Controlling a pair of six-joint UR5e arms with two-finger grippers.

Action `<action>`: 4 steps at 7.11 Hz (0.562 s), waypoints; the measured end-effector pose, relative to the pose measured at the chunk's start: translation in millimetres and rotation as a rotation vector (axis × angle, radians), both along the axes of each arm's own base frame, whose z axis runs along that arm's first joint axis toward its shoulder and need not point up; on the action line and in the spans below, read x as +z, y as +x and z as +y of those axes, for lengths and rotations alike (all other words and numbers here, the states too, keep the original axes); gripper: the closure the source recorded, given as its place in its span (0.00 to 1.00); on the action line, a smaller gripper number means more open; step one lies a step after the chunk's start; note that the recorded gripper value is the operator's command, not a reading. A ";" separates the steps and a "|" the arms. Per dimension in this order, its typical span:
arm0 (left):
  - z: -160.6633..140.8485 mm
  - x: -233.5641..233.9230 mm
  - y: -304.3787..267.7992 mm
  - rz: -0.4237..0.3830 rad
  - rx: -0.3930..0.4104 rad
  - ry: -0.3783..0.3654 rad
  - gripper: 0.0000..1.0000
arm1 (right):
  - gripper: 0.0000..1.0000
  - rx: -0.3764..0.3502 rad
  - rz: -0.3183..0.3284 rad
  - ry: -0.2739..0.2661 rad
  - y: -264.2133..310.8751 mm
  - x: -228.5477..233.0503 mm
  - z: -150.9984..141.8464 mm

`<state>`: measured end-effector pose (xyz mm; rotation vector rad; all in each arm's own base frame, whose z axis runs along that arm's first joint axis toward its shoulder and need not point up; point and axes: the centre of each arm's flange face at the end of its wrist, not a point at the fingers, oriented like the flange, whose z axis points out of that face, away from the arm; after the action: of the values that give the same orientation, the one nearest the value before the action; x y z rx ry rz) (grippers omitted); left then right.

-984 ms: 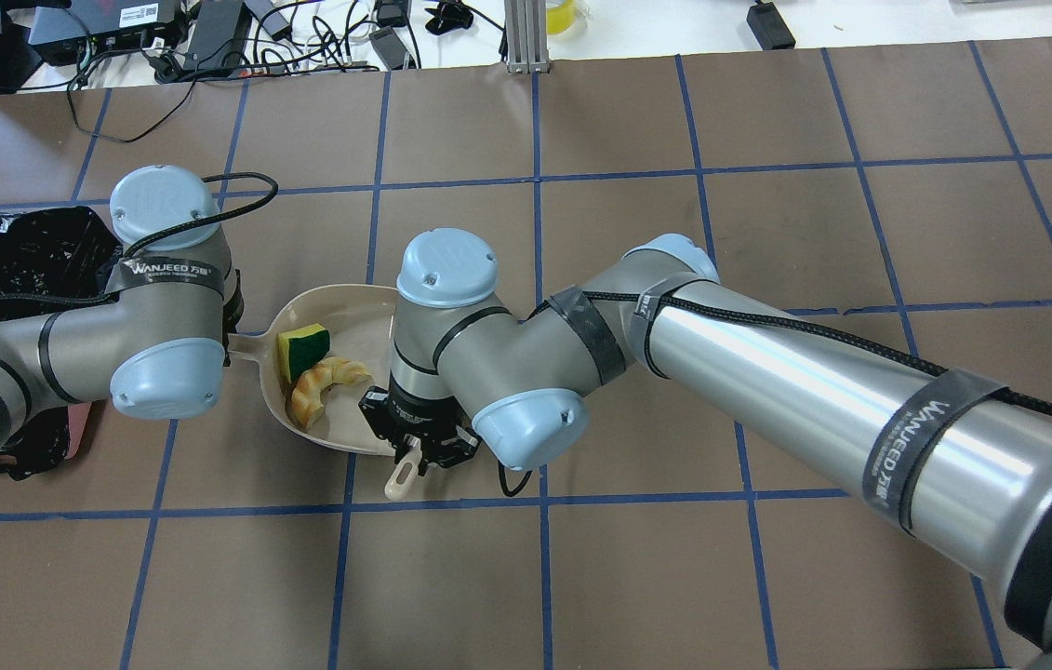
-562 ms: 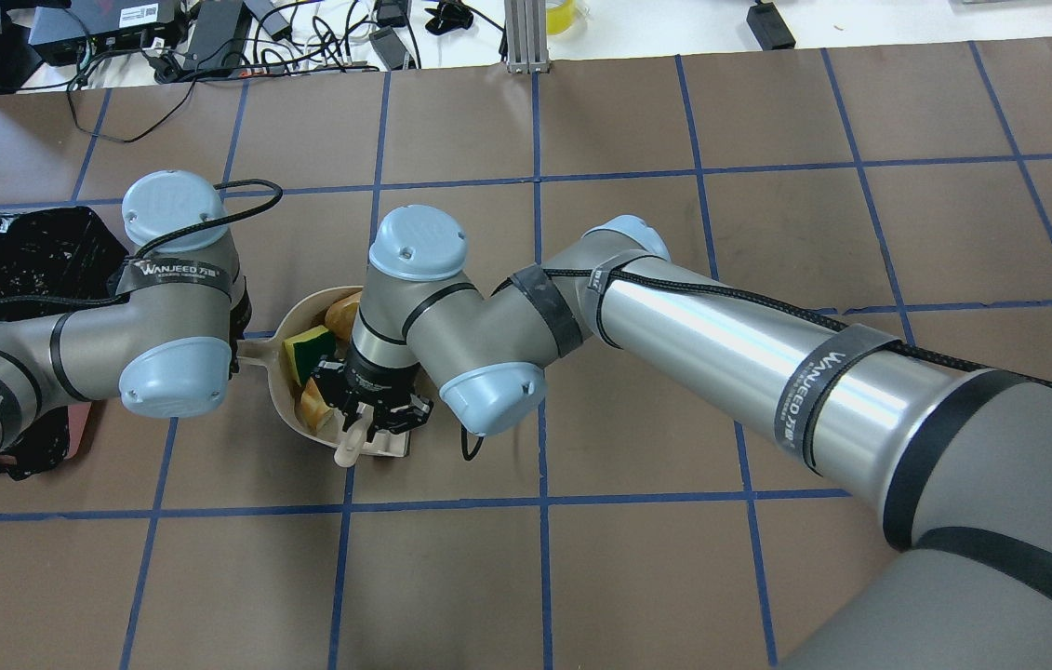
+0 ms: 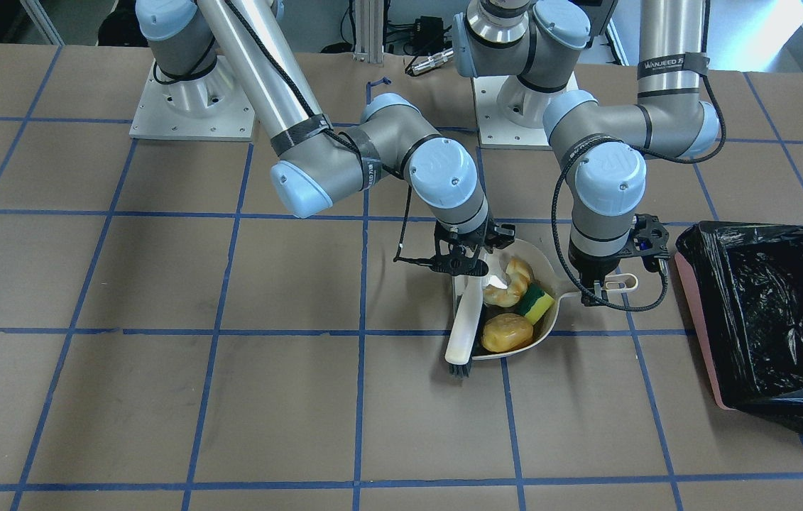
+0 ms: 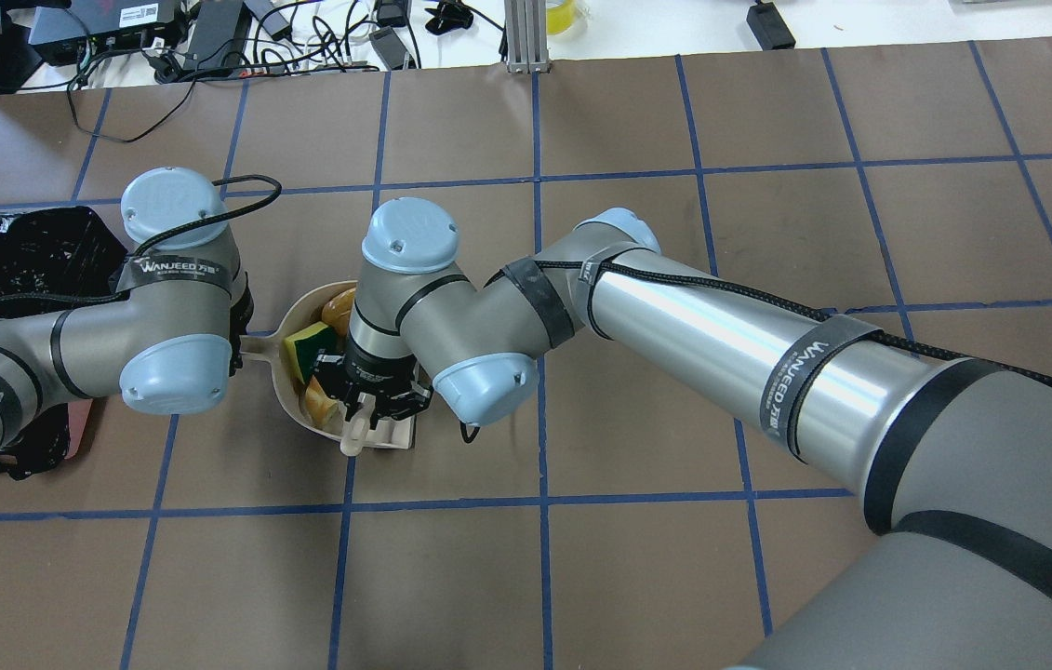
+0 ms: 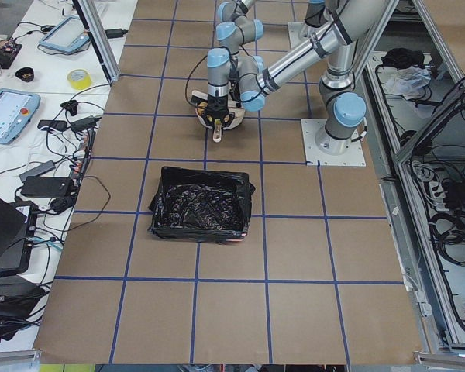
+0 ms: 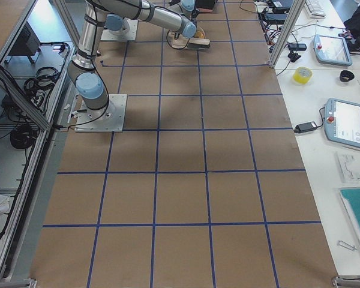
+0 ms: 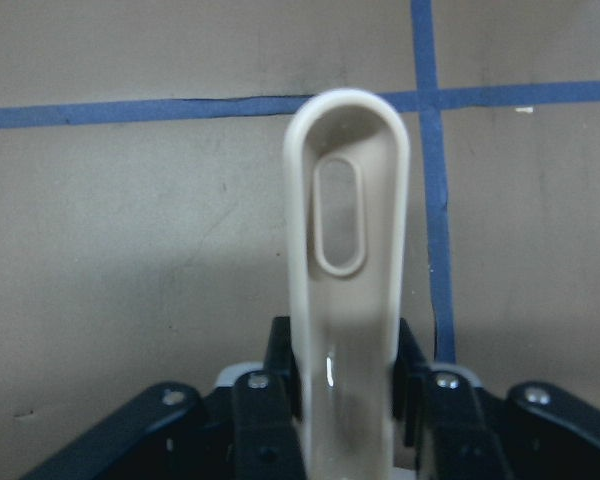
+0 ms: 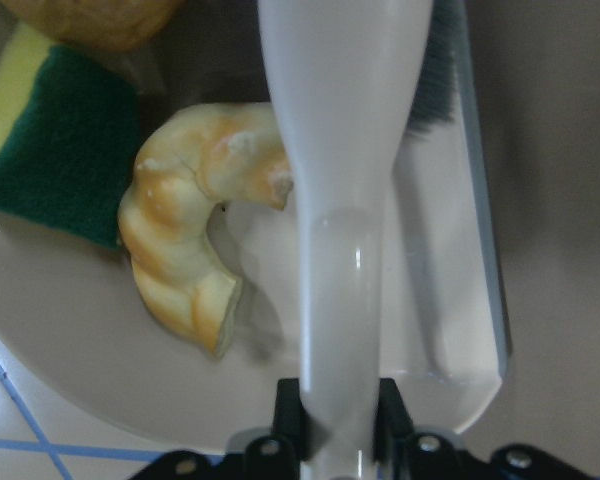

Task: Sweep and dump trash into bin
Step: 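Sweep the yellow potato into the dustpan with the right gripper's brush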

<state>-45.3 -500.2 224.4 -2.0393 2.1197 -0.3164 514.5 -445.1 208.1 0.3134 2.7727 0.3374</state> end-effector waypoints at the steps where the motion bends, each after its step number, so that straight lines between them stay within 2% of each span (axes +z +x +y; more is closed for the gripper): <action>1: -4.1 4.1 -1.1 0.017 -0.002 -0.009 1.00 | 1.00 0.034 0.058 -0.013 -10.6 4.0 -1.8; 2: -8.1 8.0 -2.4 0.040 -0.003 -0.018 1.00 | 1.00 0.071 0.128 -0.023 -27.5 13.5 -6.1; 4: -13.1 13.7 -3.7 0.083 -0.001 -0.016 1.00 | 1.00 0.096 0.192 -0.007 -80.3 41.3 -30.6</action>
<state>-48.9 -513.3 238.1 -2.0951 2.1727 -0.2533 434.2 -475.7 249.4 0.2209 2.9839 0.3366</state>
